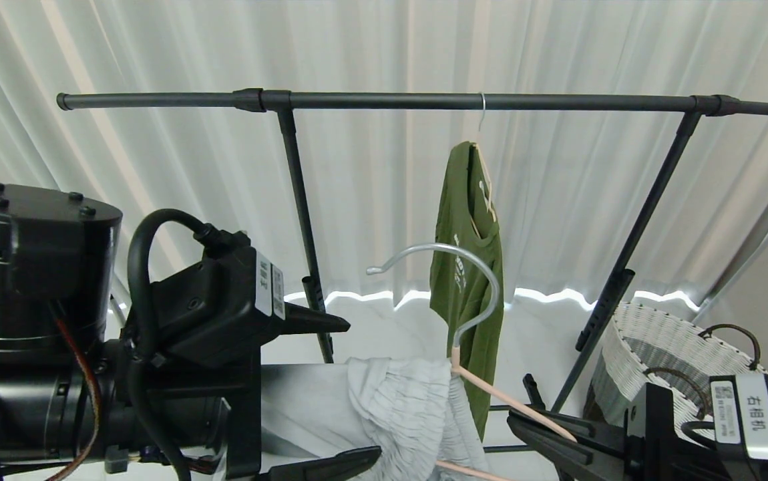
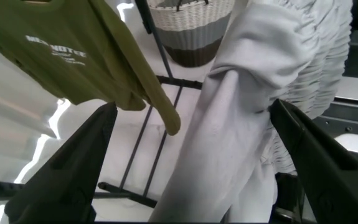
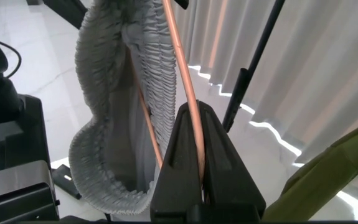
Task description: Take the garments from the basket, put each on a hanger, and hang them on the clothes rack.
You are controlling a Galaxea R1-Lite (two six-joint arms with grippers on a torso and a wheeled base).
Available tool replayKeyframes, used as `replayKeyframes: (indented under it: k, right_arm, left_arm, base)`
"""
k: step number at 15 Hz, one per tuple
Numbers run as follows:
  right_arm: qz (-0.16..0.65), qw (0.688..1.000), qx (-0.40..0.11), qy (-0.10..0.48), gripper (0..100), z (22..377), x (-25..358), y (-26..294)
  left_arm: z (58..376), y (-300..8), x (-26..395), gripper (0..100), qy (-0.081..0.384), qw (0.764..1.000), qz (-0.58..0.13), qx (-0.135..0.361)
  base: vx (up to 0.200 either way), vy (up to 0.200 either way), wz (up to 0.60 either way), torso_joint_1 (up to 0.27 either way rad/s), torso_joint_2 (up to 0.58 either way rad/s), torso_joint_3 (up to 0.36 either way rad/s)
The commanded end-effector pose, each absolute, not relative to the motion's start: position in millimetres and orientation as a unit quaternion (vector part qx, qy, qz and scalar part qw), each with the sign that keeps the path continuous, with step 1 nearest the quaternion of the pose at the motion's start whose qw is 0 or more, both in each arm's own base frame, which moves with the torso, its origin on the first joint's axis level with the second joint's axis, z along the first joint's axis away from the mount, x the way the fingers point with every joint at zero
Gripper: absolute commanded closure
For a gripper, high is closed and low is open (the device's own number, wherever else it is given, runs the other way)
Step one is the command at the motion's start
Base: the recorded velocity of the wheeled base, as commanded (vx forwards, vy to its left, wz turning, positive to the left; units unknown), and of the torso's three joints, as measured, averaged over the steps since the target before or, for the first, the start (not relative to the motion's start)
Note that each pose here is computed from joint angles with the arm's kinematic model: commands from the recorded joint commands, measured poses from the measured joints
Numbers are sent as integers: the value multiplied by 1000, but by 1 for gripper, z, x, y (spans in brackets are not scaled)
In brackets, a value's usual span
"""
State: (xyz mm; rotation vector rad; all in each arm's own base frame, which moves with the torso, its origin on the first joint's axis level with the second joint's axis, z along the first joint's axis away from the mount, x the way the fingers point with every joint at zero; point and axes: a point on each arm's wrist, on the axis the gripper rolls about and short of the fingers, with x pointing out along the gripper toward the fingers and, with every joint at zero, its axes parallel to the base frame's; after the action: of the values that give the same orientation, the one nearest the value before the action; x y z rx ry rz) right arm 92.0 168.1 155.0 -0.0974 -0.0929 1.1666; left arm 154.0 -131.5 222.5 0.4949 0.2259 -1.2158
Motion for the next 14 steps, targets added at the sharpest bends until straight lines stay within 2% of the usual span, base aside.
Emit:
replayKeyframes:
  k: [1,4,5,14]
  right_arm:
    - [551,832,-45,-46,100,156,92,168]
    - [550,832,-44,-48,100,156,92,168]
    - [550,832,-43,-49,100,157,92,168]
    - [548,834,-42,-51,100,158,91,166]
  left_arm:
    - [219,-133,156,0,112,783,-567,230]
    - [217,-133,156,0,113,781,-569,232]
    - [215,-134,156,100,116,780,-569,234]
    - [210,-131,154,100,115,776,-570,246]
  base:
    - [0,0,0,0,0,0]
    - [0,0,0,0,0,0]
    - [0,0,0,0,0,0]
    - [0,0,0,0,0,0]
